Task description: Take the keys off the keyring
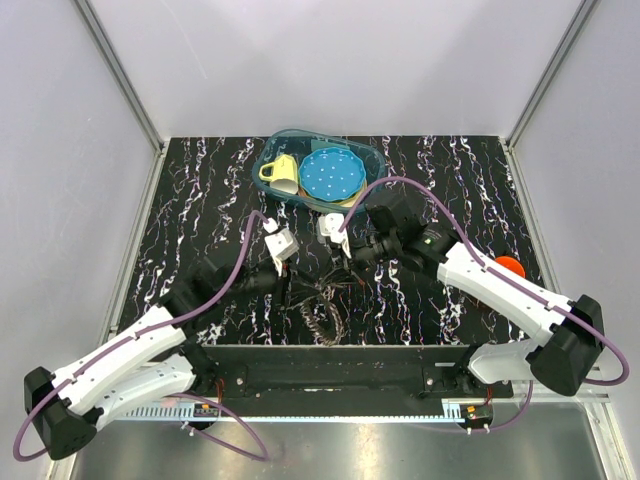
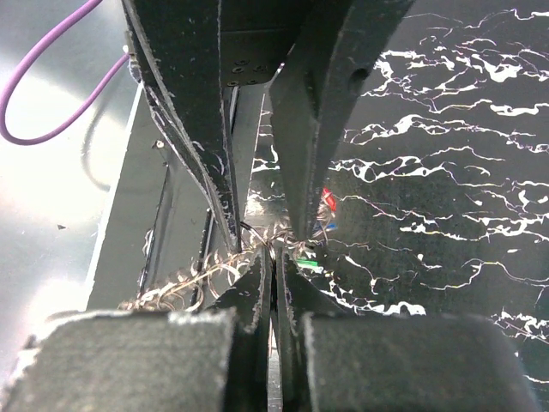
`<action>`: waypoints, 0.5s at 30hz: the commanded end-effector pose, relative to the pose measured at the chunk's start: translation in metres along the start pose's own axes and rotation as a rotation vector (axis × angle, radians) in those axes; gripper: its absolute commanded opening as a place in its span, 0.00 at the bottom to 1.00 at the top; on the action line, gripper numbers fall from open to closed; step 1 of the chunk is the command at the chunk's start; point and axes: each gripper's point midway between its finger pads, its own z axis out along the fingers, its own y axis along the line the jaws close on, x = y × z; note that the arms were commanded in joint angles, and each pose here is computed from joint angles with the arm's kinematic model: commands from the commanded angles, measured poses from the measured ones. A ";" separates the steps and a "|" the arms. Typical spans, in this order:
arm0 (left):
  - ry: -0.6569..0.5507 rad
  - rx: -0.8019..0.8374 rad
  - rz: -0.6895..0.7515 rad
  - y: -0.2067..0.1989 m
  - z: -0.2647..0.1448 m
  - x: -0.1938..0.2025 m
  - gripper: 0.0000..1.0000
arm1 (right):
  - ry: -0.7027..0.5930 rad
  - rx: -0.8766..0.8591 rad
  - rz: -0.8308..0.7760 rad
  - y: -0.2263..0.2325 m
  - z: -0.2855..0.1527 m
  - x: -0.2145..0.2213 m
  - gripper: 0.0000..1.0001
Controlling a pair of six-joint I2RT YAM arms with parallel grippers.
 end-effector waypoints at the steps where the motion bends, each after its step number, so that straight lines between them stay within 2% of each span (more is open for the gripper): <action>1: -0.095 -0.050 0.040 0.004 0.000 -0.033 0.34 | -0.074 0.022 -0.057 -0.006 -0.006 -0.031 0.00; 6: -0.097 -0.067 0.042 0.007 -0.001 -0.032 0.16 | -0.069 0.013 -0.042 -0.005 -0.004 -0.027 0.00; 7: -0.094 -0.066 0.041 0.007 0.000 -0.032 0.05 | -0.071 0.011 -0.041 -0.005 -0.004 -0.028 0.00; 8: -0.089 -0.064 0.041 0.007 0.000 -0.032 0.00 | -0.073 0.008 -0.033 -0.004 -0.004 -0.028 0.00; 12: -0.084 -0.082 0.029 0.011 0.000 -0.027 0.00 | -0.083 0.016 0.016 -0.005 -0.003 -0.030 0.00; 15: -0.131 -0.138 0.030 0.019 -0.006 -0.027 0.00 | -0.088 0.035 0.068 -0.006 -0.002 -0.028 0.00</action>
